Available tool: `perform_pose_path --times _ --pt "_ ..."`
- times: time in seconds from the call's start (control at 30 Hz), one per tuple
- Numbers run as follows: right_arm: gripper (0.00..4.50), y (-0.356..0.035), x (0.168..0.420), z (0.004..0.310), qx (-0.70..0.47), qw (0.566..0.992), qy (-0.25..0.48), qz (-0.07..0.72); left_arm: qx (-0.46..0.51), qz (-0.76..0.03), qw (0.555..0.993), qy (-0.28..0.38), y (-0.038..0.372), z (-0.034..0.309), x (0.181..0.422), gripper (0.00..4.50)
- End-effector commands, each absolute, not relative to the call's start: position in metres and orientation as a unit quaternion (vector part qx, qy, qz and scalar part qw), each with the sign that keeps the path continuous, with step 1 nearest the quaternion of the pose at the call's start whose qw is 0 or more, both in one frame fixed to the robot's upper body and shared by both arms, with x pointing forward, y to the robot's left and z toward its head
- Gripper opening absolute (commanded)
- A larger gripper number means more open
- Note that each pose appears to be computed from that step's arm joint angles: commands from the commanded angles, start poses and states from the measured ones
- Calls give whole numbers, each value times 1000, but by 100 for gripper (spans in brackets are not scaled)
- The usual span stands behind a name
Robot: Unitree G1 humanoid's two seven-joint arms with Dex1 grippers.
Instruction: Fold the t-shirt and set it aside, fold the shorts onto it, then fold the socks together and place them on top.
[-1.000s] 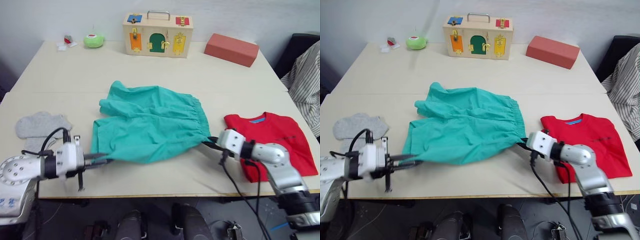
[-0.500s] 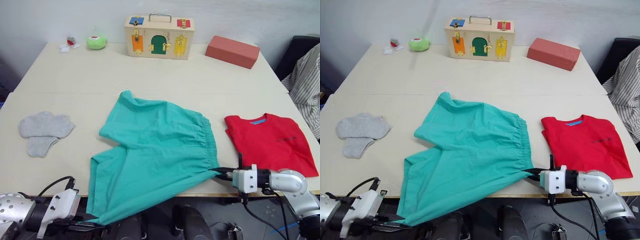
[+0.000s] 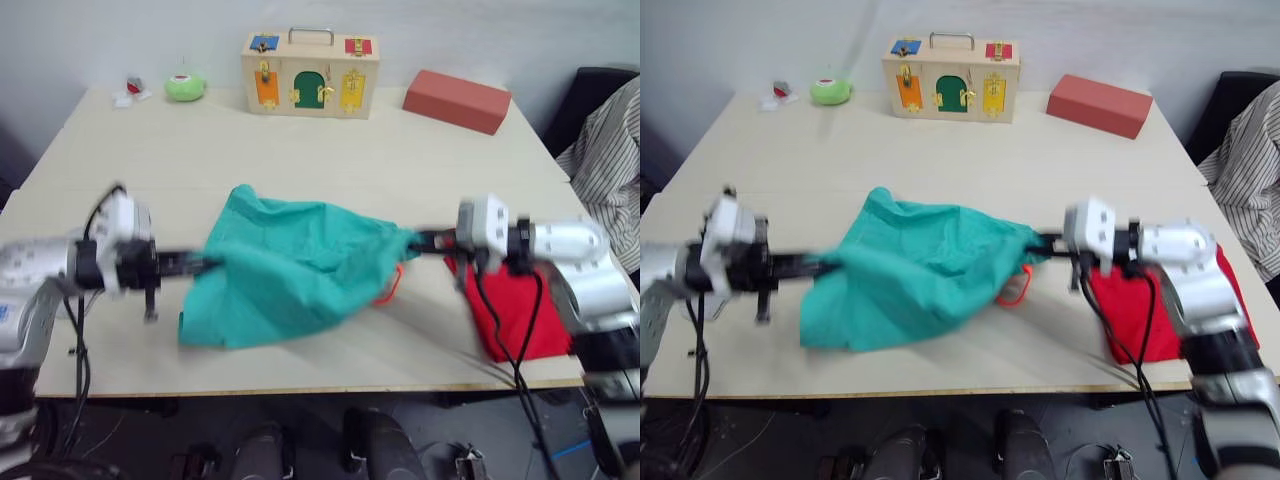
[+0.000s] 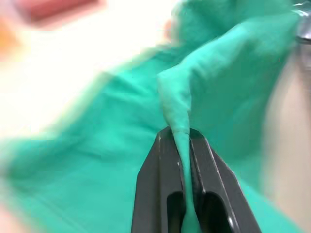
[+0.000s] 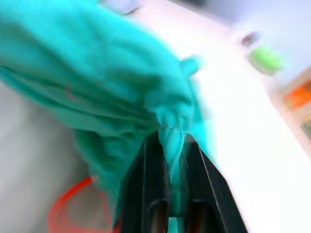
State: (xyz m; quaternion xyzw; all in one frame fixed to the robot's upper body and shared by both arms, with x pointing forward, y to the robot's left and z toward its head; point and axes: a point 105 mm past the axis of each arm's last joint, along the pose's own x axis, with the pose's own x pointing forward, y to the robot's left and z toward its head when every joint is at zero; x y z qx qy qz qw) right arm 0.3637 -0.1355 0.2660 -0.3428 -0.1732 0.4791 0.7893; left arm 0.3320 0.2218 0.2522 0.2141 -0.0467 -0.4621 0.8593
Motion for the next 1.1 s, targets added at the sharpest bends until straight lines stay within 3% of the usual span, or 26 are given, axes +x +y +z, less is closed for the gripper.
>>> perform_pose_path --times 0.03,0.13,0.2,0.27,0.33,0.43,0.53,0.6,0.67,0.77,0.97,1.1 --pt "0 -153 410 360 -363 842 -284 280 263 -268 912 -163 257 331 385 12" --pt "0 -149 412 437 -354 840 -375 167 295 -116 899 -302 276 423 384 12" --pt "0 -151 399 477 -334 831 -431 109 318 -48 871 -371 286 474 362 12" --pt "0 -153 388 498 -326 818 -468 77 333 -18 847 -413 289 503 342 12" --pt "0 -150 382 500 -343 798 -489 75 349 -28 823 -448 286 521 323 12" --pt "0 -145 393 472 -350 805 -465 118 369 -78 810 -449 280 518 316 12" --pt "0 -141 414 413 -335 830 -401 198 381 -149 808 -424 279 491 318 12" --pt "0 -132 421 351 -334 834 -337 281 381 -239 814 -367 280 446 324 12" --pt "0 -124 412 292 -331 824 -275 369 376 -322 822 -282 282 396 321 12" --pt "0 -127 385 222 -321 819 -204 430 295 -418 851 -115 285 317 298 12" --pt "0 -144 322 135 -335 795 -94 497 173 -479 854 110 270 223 243 12" --pt "0 -155 302 119 -334 800 -60 494 119 -496 841 179 258 199 219 12"
